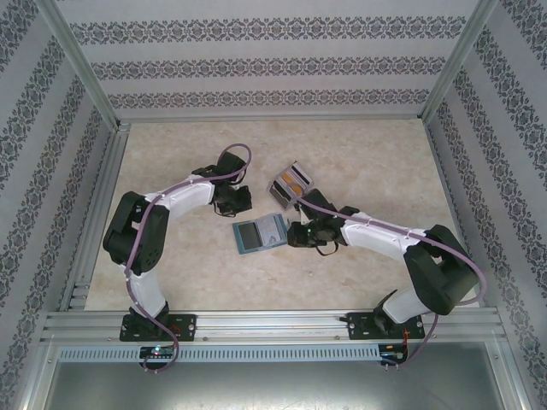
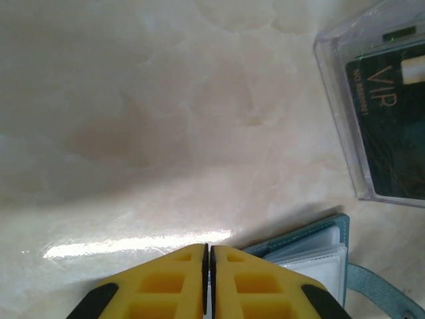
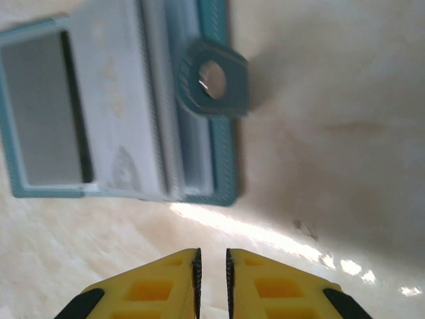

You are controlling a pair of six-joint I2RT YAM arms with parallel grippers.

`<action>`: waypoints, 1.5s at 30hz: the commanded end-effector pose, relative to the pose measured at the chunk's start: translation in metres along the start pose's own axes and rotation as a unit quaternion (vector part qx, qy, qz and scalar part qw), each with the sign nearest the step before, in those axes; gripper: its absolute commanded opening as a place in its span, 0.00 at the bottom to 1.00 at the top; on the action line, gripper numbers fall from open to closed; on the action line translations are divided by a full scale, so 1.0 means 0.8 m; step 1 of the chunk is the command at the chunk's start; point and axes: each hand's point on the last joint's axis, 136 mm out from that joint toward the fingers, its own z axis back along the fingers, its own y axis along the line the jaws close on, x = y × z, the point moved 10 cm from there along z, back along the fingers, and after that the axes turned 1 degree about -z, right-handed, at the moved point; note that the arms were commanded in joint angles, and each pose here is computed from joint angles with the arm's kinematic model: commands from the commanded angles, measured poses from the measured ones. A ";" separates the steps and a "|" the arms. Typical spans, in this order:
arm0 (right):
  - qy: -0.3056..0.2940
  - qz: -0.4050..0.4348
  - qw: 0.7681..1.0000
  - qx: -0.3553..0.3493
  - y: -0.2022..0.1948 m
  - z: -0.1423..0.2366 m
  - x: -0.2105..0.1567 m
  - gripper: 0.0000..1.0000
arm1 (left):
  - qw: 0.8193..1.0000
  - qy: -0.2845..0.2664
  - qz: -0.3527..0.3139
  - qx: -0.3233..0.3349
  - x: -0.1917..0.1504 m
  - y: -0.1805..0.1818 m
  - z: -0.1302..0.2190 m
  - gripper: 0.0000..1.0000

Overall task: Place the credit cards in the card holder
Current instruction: Rotate the card holder at the center of the table.

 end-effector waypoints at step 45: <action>-0.055 -0.006 0.994 0.089 0.061 -0.079 0.092 0.21 | 0.998 0.054 0.025 0.022 -0.073 0.054 0.010 0.12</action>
